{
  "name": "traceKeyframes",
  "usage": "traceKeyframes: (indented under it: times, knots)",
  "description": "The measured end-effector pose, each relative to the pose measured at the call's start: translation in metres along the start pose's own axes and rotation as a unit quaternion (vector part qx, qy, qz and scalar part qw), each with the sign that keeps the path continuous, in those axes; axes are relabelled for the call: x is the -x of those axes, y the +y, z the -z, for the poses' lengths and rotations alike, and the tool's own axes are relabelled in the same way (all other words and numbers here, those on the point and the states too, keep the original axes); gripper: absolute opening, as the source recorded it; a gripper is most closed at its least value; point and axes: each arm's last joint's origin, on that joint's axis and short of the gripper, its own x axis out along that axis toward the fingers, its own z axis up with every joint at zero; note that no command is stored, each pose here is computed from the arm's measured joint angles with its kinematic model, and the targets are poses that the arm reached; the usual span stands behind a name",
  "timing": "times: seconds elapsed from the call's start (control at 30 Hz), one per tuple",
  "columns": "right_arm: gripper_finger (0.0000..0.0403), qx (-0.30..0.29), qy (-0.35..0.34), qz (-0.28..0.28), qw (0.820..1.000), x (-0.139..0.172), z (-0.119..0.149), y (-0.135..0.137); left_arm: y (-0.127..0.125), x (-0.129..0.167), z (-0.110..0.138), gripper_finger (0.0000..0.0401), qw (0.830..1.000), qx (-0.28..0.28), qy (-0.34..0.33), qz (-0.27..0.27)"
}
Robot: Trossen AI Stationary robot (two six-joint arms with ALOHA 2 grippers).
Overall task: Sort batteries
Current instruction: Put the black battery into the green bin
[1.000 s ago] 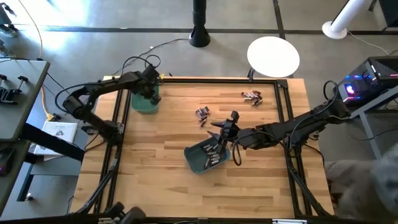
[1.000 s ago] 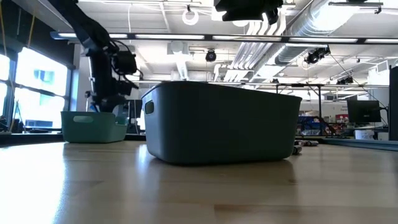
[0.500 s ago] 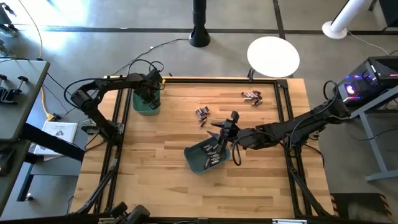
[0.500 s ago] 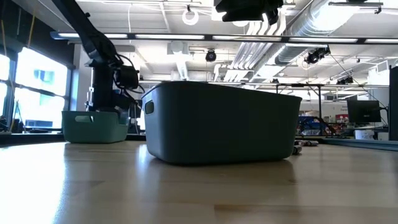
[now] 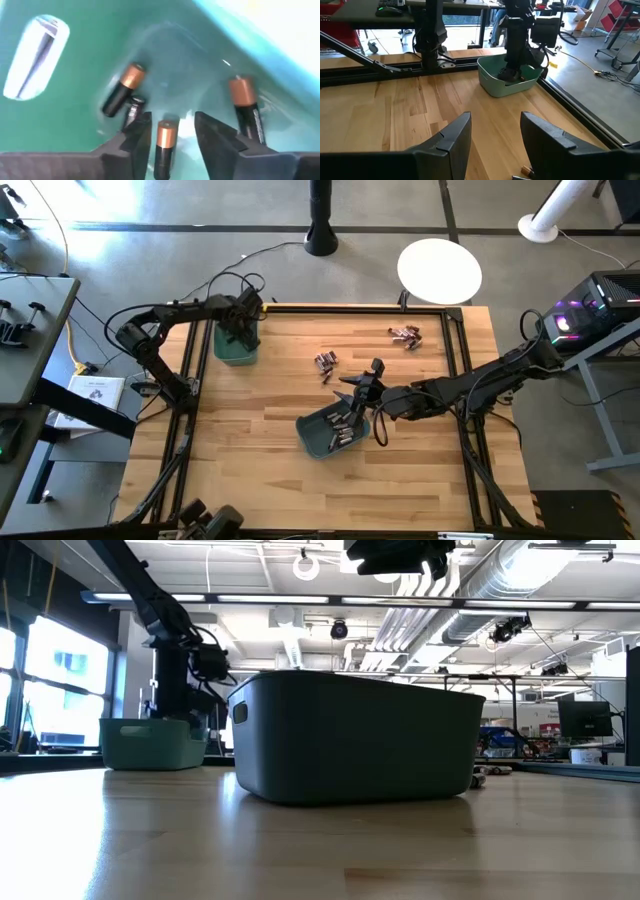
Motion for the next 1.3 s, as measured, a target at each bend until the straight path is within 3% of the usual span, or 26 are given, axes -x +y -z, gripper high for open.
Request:
traceKeyframes:
  times: [0.17, 0.3, 0.5, 0.6, 0.73, 0.8, 0.83, 0.9, 1.0, 1.07, 1.17, 1.3]
  knots:
    - [0.0163, 0.01, 0.0, 0.0, 1.0, 0.0, 0.0, 0.0, 0.007, 0.015, -0.007, 0.0171, 1.0, 0.017, -0.008, -0.022]
    - [0.0163, 0.016, 0.009, 0.001, 1.0, 0.001, 0.001, -0.001, 0.006, 0.038, -0.008, 0.0174, 0.997, 0.041, -0.056, -0.026]
    - [0.0163, 0.008, 0.145, 0.008, 0.989, 0.032, 0.016, -0.026, -0.007, 0.089, 0.0, 0.0168, 0.987, 0.032, -0.154, -0.022]
    - [0.0163, -0.014, 0.28, -0.008, 0.96, 0.051, 0.036, -0.037, -0.018, 0.115, 0.008, 0.0166, 0.977, 0.024, -0.21, -0.011]
    - [0.0163, 0.002, 0.469, 0.014, 0.883, 0.071, 0.066, -0.04, -0.037, 0.137, 0.022, 0.0166, 0.95, 0.022, -0.312, 0.013]
    - [0.0163, 0.028, 0.522, 0.042, 0.852, 0.073, 0.078, -0.038, -0.047, 0.14, 0.03, 0.0166, 0.934, 0.02, -0.355, 0.028]
    - [0.0163, 0.045, 0.527, 0.049, 0.847, 0.072, 0.082, -0.036, -0.052, 0.14, 0.035, 0.0166, 0.927, 0.018, -0.372, 0.037]
    - [0.0163, 0.098, 0.5, 0.038, 0.859, 0.064, 0.086, -0.027, -0.06, 0.139, 0.045, 0.0166, 0.916, 0.009, -0.398, 0.052]
    - [0.0161, 0.153, 0.444, -0.034, 0.882, 0.05, 0.084, -0.014, -0.071, 0.135, 0.057, 0.0166, 0.906, -0.007, -0.417, 0.068]
    - [0.0157, 0.149, 0.42, -0.069, 0.893, 0.04, 0.086, -0.017, -0.076, 0.132, 0.065, 0.0166, 0.906, -0.017, -0.415, 0.076]
    - [0.0145, 0.126, 0.429, -0.093, 0.889, 0.035, 0.103, -0.038, -0.081, 0.13, 0.071, 0.0166, 0.904, -0.02, -0.419, 0.086]
    - [0.0132, 0.092, 0.411, -0.118, 0.899, 0.032, 0.131, -0.069, -0.083, 0.129, 0.073, 0.0166, 0.902, -0.024, -0.421, 0.089]
